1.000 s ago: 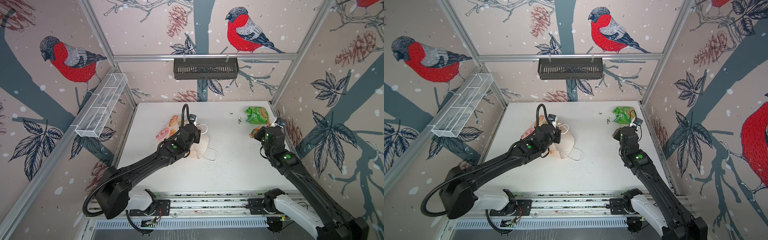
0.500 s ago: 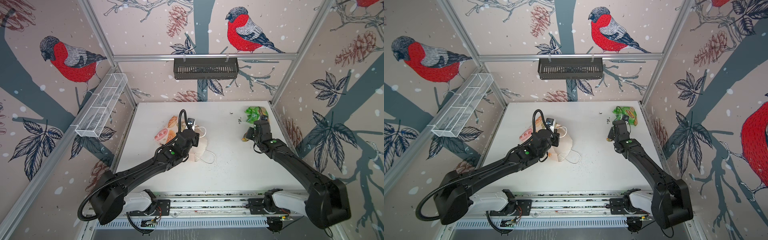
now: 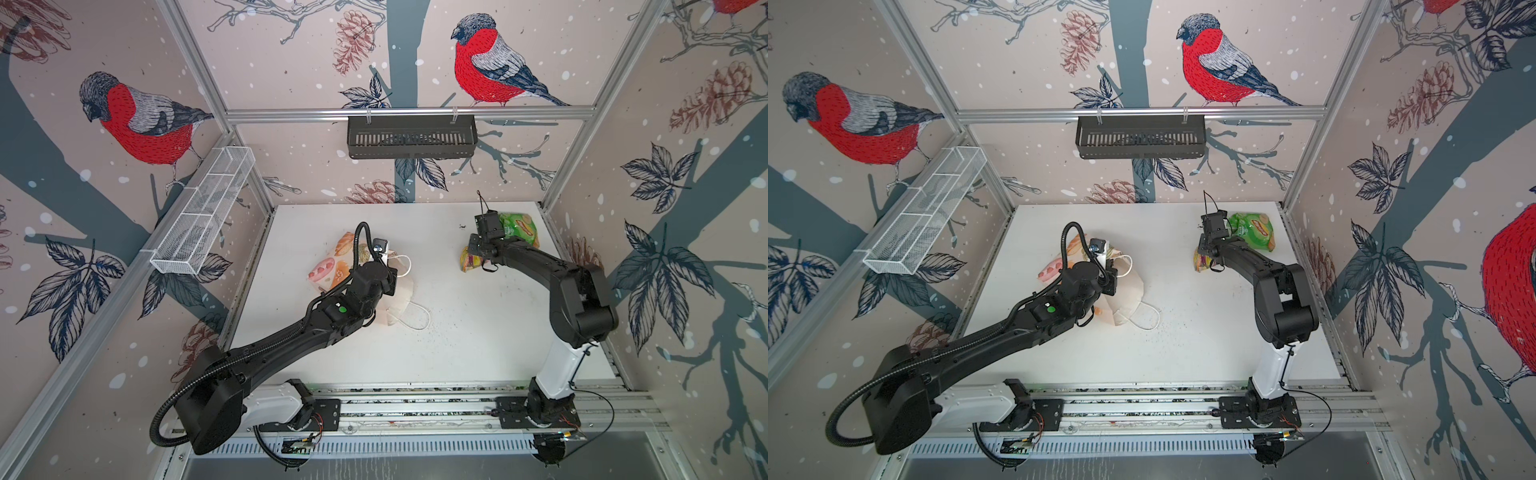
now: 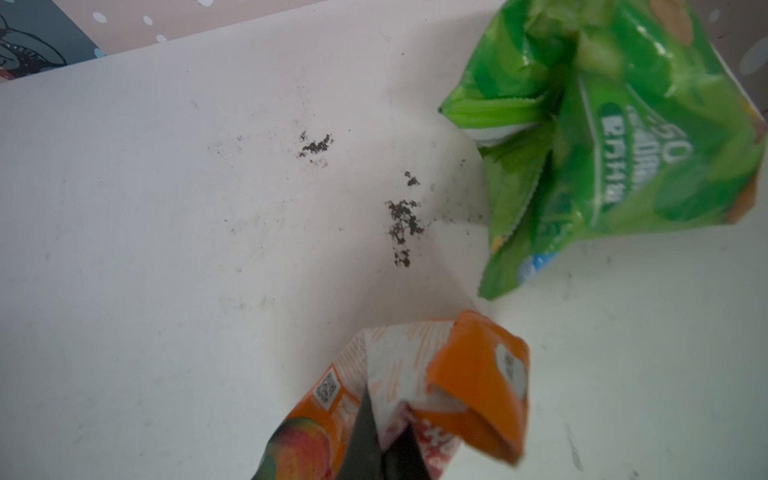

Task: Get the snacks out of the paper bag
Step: 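Lower the orange packet onto the table and open the right gripper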

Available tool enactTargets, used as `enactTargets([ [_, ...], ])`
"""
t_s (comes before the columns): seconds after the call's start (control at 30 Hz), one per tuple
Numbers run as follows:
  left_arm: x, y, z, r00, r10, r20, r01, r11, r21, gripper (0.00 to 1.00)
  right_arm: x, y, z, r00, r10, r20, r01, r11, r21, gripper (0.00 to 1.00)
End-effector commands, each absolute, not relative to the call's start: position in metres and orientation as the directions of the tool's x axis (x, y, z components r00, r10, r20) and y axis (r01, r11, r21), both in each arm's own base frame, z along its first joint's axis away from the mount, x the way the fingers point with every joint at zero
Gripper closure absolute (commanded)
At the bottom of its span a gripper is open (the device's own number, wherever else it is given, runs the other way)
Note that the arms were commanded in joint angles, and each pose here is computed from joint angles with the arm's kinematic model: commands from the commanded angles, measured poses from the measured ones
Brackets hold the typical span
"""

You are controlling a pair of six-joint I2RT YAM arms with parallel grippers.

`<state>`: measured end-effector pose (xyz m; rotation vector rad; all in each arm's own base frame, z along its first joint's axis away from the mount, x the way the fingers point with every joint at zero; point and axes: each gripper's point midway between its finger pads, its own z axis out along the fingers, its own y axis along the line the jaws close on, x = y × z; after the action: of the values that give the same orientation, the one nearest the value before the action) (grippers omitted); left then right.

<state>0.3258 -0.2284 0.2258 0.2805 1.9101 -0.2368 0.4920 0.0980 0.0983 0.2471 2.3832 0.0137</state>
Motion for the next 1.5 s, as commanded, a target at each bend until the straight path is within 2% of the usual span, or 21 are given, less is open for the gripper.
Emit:
enactTargets([
  [0.0, 0.328, -0.23, 0.242, -0.296, 0.014, -0.955, 0.295, 0.952, -0.078, 1.0, 0.507, 0.1, 0.097, -0.715, 0.174, -0.677, 0.173, 0.982, 0.071, 1.0],
  [0.07, 0.328, -0.23, 0.243, -0.295, 0.01, -0.956, 0.295, 0.952, -0.081, 1.0, 0.518, 0.102, 0.099, -0.707, 0.184, -0.683, 0.175, 0.981, 0.083, 0.99],
  [0.1, 0.328, -0.23, 0.242, -0.297, 0.01, -0.955, 0.297, 0.951, -0.082, 1.0, 0.523, 0.103, 0.1, -0.708, 0.189, -0.68, 0.174, 0.981, 0.091, 0.93],
  [0.2, 0.328, -0.23, 0.241, -0.297, 0.013, -0.955, 0.296, 0.952, -0.079, 1.0, 0.532, 0.106, 0.106, -0.709, 0.192, -0.678, 0.17, 0.98, 0.1, 0.42],
  [0.23, 0.328, -0.229, 0.241, -0.297, 0.014, -0.955, 0.293, 0.953, -0.077, 1.0, 0.533, 0.108, 0.112, -0.701, 0.193, -0.686, 0.165, 0.981, 0.107, 0.36],
  [0.37, 0.33, -0.221, 0.239, -0.267, 0.037, -0.963, 0.262, 0.965, -0.036, 1.0, 0.528, 0.124, 0.15, -0.641, 0.183, -0.745, 0.096, 0.983, 0.159, 0.23],
  [0.4, 0.33, -0.217, 0.239, -0.264, 0.039, -0.964, 0.243, 0.97, -0.028, 1.0, 0.524, 0.13, 0.161, -0.623, 0.184, -0.76, 0.065, 0.981, 0.184, 0.16],
  [0.43, 0.33, -0.215, 0.24, -0.258, 0.035, -0.966, 0.236, 0.971, -0.028, 1.0, 0.519, 0.135, 0.171, -0.608, 0.196, -0.77, 0.037, 0.975, 0.218, 0.03],
  [0.47, 0.329, -0.215, 0.241, -0.252, 0.03, -0.967, 0.239, 0.97, -0.032, 1.0, 0.515, 0.136, 0.178, -0.594, 0.216, -0.775, 0.026, 0.968, 0.25, 0.0],
  [0.67, 0.324, -0.22, 0.248, -0.241, -0.012, -0.97, 0.28, 0.957, -0.081, 1.0, 0.476, 0.147, 0.205, -0.591, 0.335, -0.734, -0.076, 0.883, 0.464, 0.0],
  [0.97, 0.328, -0.221, 0.239, -0.254, 0.016, -0.967, 0.268, 0.962, -0.054, 1.0, 0.406, 0.146, 0.221, -0.533, 0.273, -0.801, -0.13, 0.909, 0.397, 0.0],
  [1.13, 0.332, -0.229, 0.231, -0.282, 0.032, -0.959, 0.284, 0.958, -0.051, 1.0, 0.367, 0.147, 0.237, -0.467, 0.301, -0.832, -0.206, 0.878, 0.433, 0.0],
  [1.27, 0.33, -0.237, 0.23, -0.295, 0.021, -0.955, 0.314, 0.946, -0.077, 1.0, 0.347, 0.134, 0.228, -0.46, 0.366, -0.809, -0.139, 0.87, 0.472, 0.0],
  [1.47, 0.331, -0.246, 0.232, -0.311, 0.035, -0.95, 0.349, 0.934, -0.08, 1.0, 0.322, 0.132, 0.206, -0.457, 0.408, -0.79, -0.171, 0.832, 0.528, 0.0],
])
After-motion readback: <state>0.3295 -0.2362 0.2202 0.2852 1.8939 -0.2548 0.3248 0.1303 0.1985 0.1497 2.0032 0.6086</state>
